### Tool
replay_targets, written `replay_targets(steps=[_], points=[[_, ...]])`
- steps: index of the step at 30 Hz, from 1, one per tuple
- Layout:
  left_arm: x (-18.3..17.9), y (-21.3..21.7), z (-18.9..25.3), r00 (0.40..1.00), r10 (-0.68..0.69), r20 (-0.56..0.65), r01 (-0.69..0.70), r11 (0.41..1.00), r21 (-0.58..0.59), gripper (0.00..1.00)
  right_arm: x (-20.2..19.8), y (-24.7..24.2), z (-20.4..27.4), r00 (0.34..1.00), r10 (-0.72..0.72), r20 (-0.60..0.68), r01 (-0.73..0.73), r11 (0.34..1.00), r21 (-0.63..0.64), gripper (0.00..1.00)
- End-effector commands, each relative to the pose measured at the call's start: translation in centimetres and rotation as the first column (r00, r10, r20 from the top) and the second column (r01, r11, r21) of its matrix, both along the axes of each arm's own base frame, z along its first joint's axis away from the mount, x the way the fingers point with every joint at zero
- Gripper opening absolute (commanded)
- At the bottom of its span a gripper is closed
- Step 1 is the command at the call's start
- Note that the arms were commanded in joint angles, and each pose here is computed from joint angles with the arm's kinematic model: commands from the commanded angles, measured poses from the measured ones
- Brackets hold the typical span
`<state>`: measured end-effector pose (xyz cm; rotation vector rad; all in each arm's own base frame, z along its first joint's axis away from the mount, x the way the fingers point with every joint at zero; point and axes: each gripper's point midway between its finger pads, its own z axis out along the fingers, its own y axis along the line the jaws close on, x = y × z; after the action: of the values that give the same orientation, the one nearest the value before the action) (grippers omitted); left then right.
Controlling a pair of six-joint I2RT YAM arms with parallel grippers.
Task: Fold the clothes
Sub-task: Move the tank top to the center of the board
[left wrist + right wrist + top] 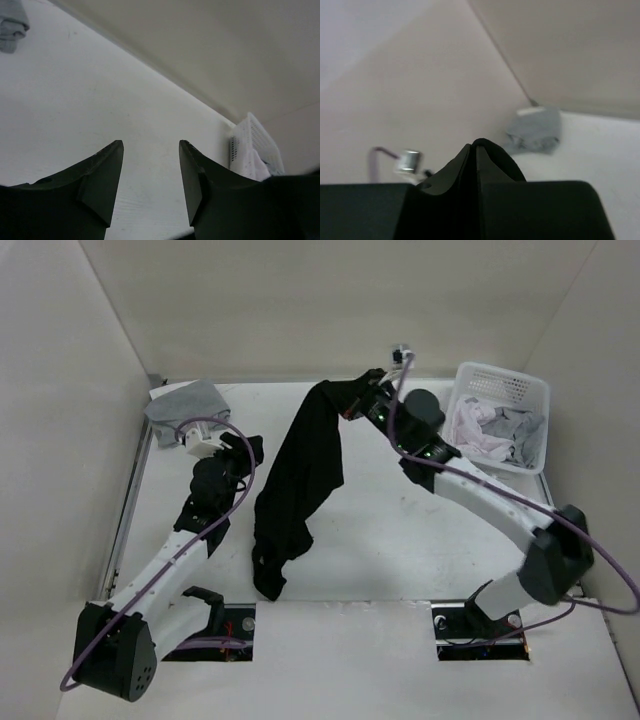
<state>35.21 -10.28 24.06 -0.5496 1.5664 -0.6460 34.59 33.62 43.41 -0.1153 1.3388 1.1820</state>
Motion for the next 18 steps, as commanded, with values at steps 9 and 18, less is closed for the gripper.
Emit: replay_targets(steps=[9, 18], points=[[-0.5, 2.0, -6.6, 0.98, 0.063, -0.189, -0.053, 0.997, 0.056, 0.47, -2.3, 7.7, -20.5, 0.909, 0.033, -0.416, -0.112, 0.98, -0.167, 0.08], [-2.5, 3.1, -13.0, 0.925, 0.073, -0.373, -0.037, 0.994, 0.103, 0.46, -17.1, 9.4, -24.0, 0.835, 0.183, -0.519, -0.382, 0.872, -0.305, 0.35]])
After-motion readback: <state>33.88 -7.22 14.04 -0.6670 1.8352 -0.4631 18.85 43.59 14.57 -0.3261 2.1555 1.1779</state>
